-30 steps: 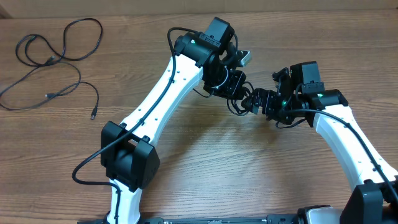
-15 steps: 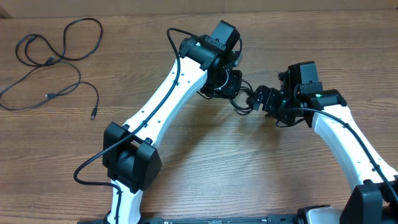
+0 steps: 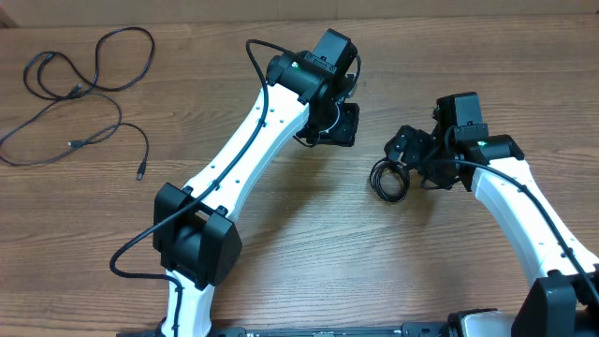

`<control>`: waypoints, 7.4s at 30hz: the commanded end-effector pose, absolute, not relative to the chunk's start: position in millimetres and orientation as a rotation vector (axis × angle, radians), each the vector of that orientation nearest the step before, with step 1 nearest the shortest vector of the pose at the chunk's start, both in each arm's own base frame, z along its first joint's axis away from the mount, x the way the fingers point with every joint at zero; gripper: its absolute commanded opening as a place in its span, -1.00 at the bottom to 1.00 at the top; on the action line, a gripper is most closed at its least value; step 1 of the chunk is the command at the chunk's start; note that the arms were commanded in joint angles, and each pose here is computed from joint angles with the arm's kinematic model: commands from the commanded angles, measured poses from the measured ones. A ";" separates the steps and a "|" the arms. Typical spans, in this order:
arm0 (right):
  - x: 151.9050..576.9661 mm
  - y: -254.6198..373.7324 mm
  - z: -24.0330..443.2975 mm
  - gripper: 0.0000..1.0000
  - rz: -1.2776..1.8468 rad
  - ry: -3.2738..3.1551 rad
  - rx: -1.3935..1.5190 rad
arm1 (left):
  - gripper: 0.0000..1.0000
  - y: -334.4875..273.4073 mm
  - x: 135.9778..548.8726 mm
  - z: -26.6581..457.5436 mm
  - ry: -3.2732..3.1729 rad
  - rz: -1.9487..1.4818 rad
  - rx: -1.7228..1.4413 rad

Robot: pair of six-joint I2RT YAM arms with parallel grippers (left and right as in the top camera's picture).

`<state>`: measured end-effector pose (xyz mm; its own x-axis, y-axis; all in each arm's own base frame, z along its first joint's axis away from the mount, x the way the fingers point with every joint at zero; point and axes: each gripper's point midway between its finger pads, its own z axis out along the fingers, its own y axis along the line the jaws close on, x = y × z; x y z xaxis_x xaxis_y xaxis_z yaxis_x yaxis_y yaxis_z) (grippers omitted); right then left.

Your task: Untangle cables

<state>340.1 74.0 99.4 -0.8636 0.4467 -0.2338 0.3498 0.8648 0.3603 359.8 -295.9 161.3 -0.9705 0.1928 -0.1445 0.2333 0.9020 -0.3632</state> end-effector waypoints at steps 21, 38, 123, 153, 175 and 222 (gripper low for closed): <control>316.6 107.8 17.6 -0.17 0.524 3.031 0.440 | 0.10 -292.5 357.0 143.2 3.020 -0.536 0.318; 317.4 184.6 160.2 -0.93 1.322 2.712 0.038 | 0.00 -311.6 344.2 181.4 2.917 -1.205 0.532; 358.7 159.8 235.1 -0.93 1.495 2.374 0.182 | -0.31 -294.8 340.5 151.6 3.092 -0.781 0.333; 370.6 156.8 239.2 -0.93 1.455 2.337 0.205 | -0.51 -284.9 352.6 139.1 3.101 -0.482 -0.066; 376.0 131.3 203.3 -0.93 1.194 2.450 0.404 | -0.89 -240.2 343.2 92.9 3.261 -0.156 0.003; 285.7 168.1 119.3 0.71 0.708 2.859 -0.234 | -0.92 -268.7 365.1 132.0 3.196 -1.078 -0.032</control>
